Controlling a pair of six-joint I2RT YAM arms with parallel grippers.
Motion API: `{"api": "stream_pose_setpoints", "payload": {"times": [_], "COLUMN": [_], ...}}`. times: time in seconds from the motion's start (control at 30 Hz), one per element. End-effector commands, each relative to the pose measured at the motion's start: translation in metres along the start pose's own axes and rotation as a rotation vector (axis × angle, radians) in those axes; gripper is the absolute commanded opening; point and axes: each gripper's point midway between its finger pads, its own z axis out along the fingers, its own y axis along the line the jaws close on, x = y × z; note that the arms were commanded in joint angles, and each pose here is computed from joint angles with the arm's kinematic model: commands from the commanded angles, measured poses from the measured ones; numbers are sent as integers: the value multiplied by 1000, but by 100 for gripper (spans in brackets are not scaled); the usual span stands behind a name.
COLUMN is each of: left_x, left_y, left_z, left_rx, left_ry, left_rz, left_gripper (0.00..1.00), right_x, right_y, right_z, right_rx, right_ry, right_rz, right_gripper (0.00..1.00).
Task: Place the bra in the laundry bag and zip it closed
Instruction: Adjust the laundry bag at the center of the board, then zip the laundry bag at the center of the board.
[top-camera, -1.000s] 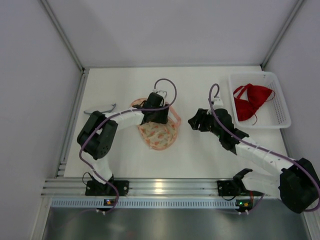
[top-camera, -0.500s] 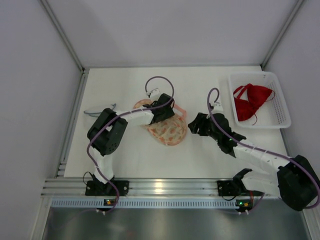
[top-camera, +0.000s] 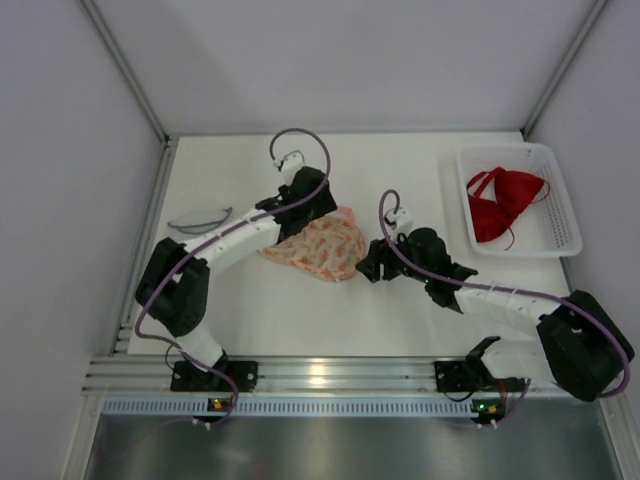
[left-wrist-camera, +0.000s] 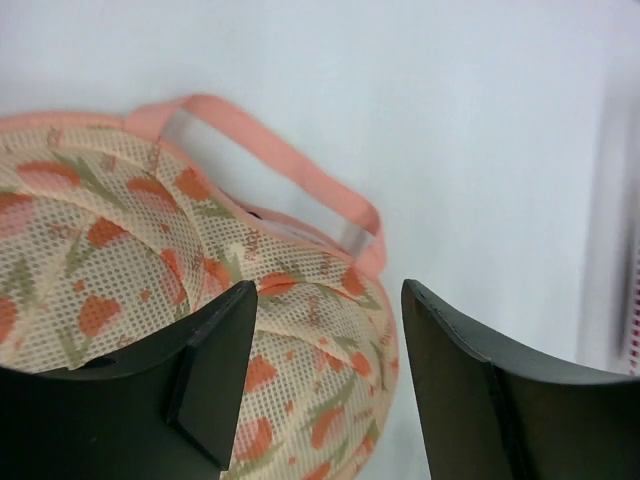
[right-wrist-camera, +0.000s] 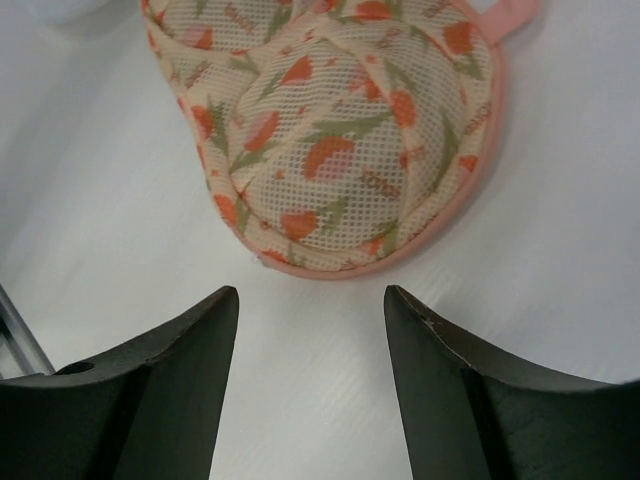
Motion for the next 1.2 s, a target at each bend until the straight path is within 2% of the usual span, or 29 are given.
{"api": "stream_pose_setpoints", "payload": {"times": [0.0, 0.07, 0.1, 0.2, 0.3, 0.37, 0.6, 0.8, 1.03, 1.17], "left_x": [-37, -27, -16, 10, 21, 30, 31, 45, 49, 55], "left_y": [-14, -1, 13, 37, 49, 55, 47, 44, 47, 49], "left_z": [-49, -53, -54, -50, -42, -37, -32, -24, -16, -9], "left_rx": [127, 120, 104, 73, 62, 65, 116, 138, 114, 95], "left_ry": [-77, -58, -37, 23, 48, 79, 102, 144, 153, 168], "left_rz": [158, 191, 195, 175, 157, 171, 189, 176, 179, 167], "left_gripper": [66, 66, 66, 68, 68, 68, 68, 67, 67, 67], "right_x": [-7, 5, 5, 14, 23, 37, 37, 39, 47, 52], "right_y": [31, 42, 38, 54, 66, 67, 55, 47, 47, 45], "right_z": [6, 13, 17, 23, 32, 41, 61, 69, 69, 72], "right_rx": [-106, -93, -31, 10, 25, 48, 171, 248, 256, 260], "right_ry": [-44, -10, -21, -33, -39, 6, 11, 60, 87, 102], "right_rz": [-106, -123, -128, -106, -58, -59, -72, -83, -86, -94], "right_gripper": [62, 62, 62, 61, 56, 55, 52, 44, 36, 35]}}
